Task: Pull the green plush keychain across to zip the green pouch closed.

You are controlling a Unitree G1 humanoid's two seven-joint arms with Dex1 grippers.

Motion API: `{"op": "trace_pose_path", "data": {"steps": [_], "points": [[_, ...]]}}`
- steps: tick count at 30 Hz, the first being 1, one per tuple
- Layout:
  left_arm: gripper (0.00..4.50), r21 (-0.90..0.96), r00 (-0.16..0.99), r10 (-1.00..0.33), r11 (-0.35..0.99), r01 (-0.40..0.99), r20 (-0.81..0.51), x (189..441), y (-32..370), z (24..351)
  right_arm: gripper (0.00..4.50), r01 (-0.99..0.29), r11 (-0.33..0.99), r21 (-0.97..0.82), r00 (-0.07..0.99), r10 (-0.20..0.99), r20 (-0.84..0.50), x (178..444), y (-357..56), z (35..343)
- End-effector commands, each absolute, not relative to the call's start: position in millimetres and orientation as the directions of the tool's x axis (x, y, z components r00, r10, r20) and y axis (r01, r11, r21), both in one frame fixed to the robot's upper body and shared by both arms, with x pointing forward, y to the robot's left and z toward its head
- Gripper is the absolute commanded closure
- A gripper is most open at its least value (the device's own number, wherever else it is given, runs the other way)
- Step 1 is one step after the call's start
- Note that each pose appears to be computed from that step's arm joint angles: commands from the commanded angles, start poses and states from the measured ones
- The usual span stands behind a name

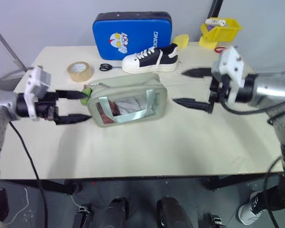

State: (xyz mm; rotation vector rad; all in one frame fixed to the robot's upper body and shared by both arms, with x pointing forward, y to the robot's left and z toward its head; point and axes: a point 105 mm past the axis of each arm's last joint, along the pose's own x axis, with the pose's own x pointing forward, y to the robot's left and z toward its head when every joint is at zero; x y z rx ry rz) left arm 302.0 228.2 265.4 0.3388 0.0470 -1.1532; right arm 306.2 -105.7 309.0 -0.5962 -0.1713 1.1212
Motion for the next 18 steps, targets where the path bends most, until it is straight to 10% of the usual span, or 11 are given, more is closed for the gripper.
{"op": "trace_pose_path", "data": {"steps": [1, 14, 18], "points": [[0.00, 0.310, 0.421, -0.880, 0.346, 0.885, -0.219, 292, 242, 286, 0.04, -0.787, 0.217, -0.577, 0.388, 0.901, -0.191, 313, -77, 319], [0.00, 0.292, 0.410, -0.873, 0.333, 0.896, -0.265, 285, 247, 272, 0.04, -0.840, 0.069, -0.539, 0.362, 0.810, -0.462, 360, 17, 296], [0.00, 0.290, 0.412, -0.872, 0.336, 0.896, -0.264, 283, 247, 269, 1.23, -0.840, 0.034, -0.541, 0.388, 0.734, -0.557, 372, 15, 280]]}}
